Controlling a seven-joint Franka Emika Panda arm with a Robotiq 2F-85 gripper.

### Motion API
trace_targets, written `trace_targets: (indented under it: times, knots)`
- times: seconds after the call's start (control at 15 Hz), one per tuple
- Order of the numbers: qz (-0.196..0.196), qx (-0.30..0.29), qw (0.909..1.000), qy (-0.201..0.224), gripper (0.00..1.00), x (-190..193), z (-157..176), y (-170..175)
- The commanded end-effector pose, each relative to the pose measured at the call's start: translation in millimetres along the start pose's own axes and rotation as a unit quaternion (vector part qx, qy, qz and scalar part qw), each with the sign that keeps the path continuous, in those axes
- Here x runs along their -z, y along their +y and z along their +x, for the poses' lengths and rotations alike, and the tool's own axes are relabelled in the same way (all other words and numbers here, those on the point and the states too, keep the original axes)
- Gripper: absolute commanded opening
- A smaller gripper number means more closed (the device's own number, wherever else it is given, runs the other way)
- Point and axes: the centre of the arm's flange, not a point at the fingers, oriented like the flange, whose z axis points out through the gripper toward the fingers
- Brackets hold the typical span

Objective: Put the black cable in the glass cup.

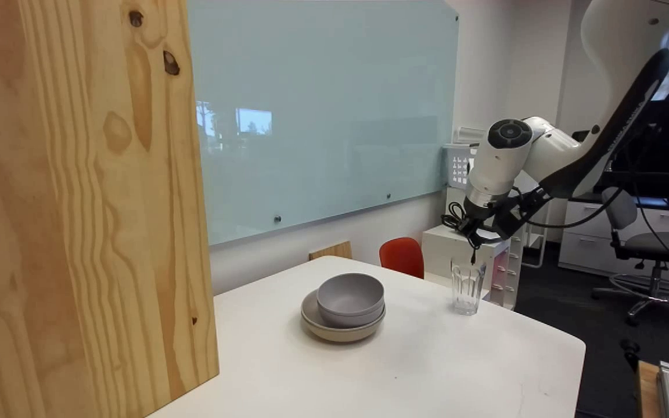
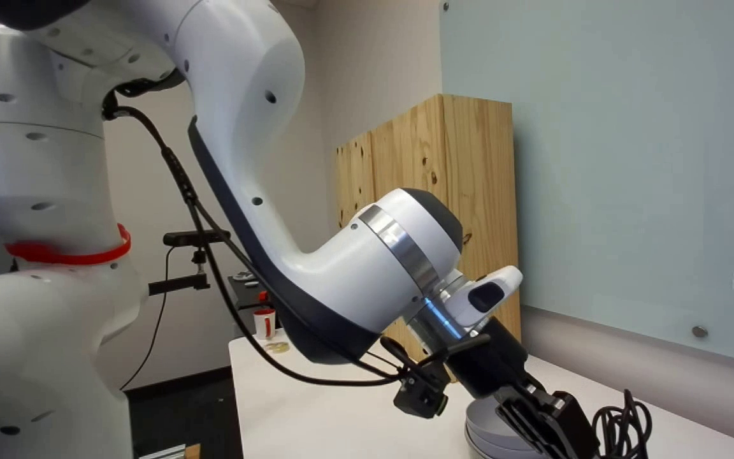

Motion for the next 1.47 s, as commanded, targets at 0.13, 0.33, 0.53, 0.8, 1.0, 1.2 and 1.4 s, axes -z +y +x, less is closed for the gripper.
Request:
trace_targets:
  times: [0.13,0.33,0.53,0.8,1.0,1.2,1.4]
  knots:
    - [0.021,0.0,0.9993,0.031,0.06,-30.5,-24.4,-19.2]
    - [0.031,0.008,0.9982,0.05,0.06,-28.3,-24.5,-18.7]
    - [0.045,0.005,0.997,0.064,0.06,-22.8,-20.9,-13.0]
    - [0.075,0.0,0.9961,0.048,0.06,-20.8,-28.8,-7.1]
    - [0.078,0.0,0.9955,0.054,0.06,-26.3,-36.9,6.3]
    - [0.073,0.008,0.9957,0.056,0.06,-35.2,-41.3,24.4]
    - [0.07,0.013,0.9957,0.06,0.06,-37.6,-40.6,43.2]
